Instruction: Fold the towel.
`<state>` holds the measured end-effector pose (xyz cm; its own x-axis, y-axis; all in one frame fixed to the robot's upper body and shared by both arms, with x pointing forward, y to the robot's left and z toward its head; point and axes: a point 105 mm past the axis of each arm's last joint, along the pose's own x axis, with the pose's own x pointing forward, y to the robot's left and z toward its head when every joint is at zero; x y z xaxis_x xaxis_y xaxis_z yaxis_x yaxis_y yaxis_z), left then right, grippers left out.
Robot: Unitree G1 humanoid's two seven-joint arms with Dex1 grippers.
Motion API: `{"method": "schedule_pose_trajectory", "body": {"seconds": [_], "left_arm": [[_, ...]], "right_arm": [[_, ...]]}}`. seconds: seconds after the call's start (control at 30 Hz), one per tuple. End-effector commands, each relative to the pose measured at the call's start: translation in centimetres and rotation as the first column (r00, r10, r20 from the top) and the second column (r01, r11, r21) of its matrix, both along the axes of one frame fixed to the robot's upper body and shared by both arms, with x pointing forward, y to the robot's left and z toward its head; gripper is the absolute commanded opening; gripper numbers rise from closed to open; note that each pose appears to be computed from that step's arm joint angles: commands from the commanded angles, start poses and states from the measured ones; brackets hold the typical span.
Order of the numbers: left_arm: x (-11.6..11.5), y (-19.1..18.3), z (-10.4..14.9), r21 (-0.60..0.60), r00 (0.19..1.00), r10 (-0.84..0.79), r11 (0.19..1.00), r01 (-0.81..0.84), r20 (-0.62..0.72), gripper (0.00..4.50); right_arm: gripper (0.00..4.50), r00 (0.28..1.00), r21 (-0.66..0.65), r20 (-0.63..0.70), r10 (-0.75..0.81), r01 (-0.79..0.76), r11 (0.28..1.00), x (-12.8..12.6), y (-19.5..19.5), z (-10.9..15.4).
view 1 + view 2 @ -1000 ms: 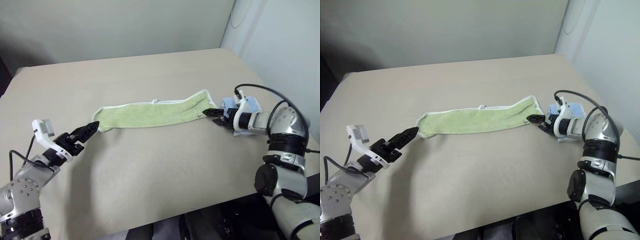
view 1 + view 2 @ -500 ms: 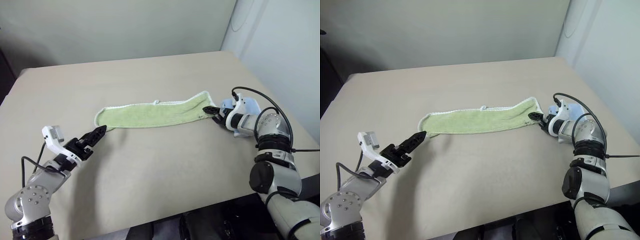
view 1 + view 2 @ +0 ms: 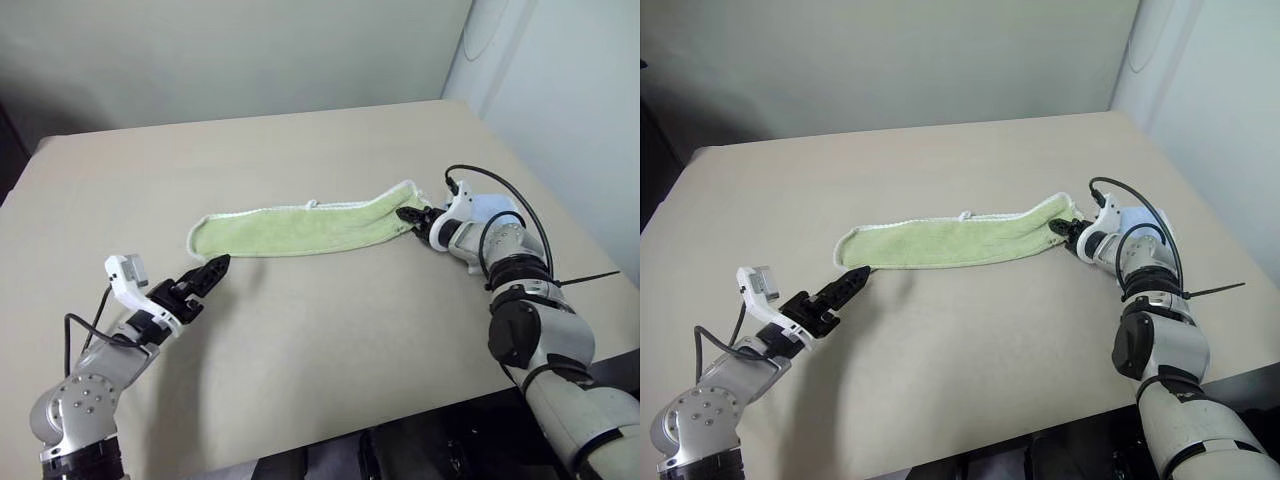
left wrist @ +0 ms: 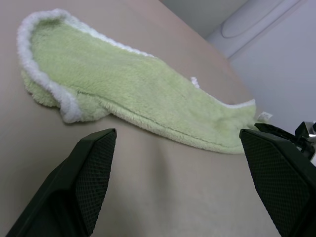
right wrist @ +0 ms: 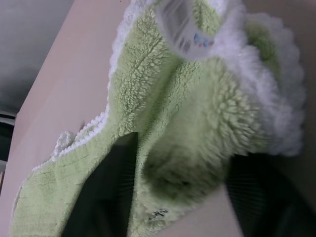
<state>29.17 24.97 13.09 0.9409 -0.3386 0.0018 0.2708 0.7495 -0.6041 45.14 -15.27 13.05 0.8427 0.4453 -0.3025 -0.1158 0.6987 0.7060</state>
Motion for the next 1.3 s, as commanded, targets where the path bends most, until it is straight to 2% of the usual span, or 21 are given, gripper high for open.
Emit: {"method": "schedule_pose_trajectory", "body": {"seconds": [0.03,0.13,0.3,0.43,0.7,0.83,0.97,1.07,1.17,1.23,1.3], "left_arm": [[-0.3,-0.4,1.2,0.006,0.998,0.009,1.0,-0.009,0.059,4.33],[-0.5,-0.5,1.0,0.004,0.998,0.009,1.0,-0.009,0.059,4.33],[-0.6,-1.3,0.8,-0.001,0.998,0.003,1.0,-0.003,0.06,4.33],[-0.7,-1.4,0.7,-0.006,0.998,0.004,1.0,-0.004,0.061,4.33],[-0.9,-1.4,0.5,-0.012,0.998,0.017,1.0,-0.016,0.058,4.33],[-0.8,-1.9,0.1,-0.019,0.999,0.009,1.0,-0.008,0.049,4.33],[-0.5,-2.3,0.2,-0.02,0.998,-0.008,1.0,0.009,0.055,4.33],[0.0,-2.6,0.3,-0.021,0.998,-0.017,1.0,0.018,0.061,4.33],[0.2,-2.8,0.5,-0.021,0.997,-0.024,0.999,0.025,0.068,4.33],[0.3,-2.9,0.6,-0.022,0.997,-0.024,0.999,0.026,0.071,4.33],[0.3,-3.0,0.6,-0.026,0.997,-0.023,0.999,0.025,0.076,4.33]], "right_arm": [[1.1,0.996,0.013,0.089,-0.021,0.02,1.0,0.6,-1.0,2.7],[0.04,0.995,0.016,0.093,-0.023,0.022,1.0,0.4,-1.3,2.9],[0.04,0.988,-0.046,0.155,0.021,-0.014,0.999,-0.1,-1.7,4.1],[0.04,0.964,-0.198,0.241,0.112,-0.064,0.978,-0.9,-1.8,5.9],[0.04,0.938,-0.412,0.254,0.234,-0.114,0.904,-2.4,-3.2,7.5],[0.04,0.882,-0.604,0.283,0.377,-0.141,0.784,-2.3,-2.0,8.2],[0.04,0.759,-0.774,0.283,0.586,-0.179,0.607,-2.6,1.4,9.2],[0.04,0.602,-0.902,0.206,0.771,-0.189,0.388,-3.3,5.5,9.5],[0.04,0.466,-0.952,0.114,0.877,-0.202,0.231,-4.5,8.5,8.7],[0.04,0.412,-0.962,0.073,0.908,-0.213,0.174,-5.1,9.5,8.1],[0.04,0.356,-0.975,0.008,0.934,-0.203,0.086,-5.3,11.4,6.8]]}}
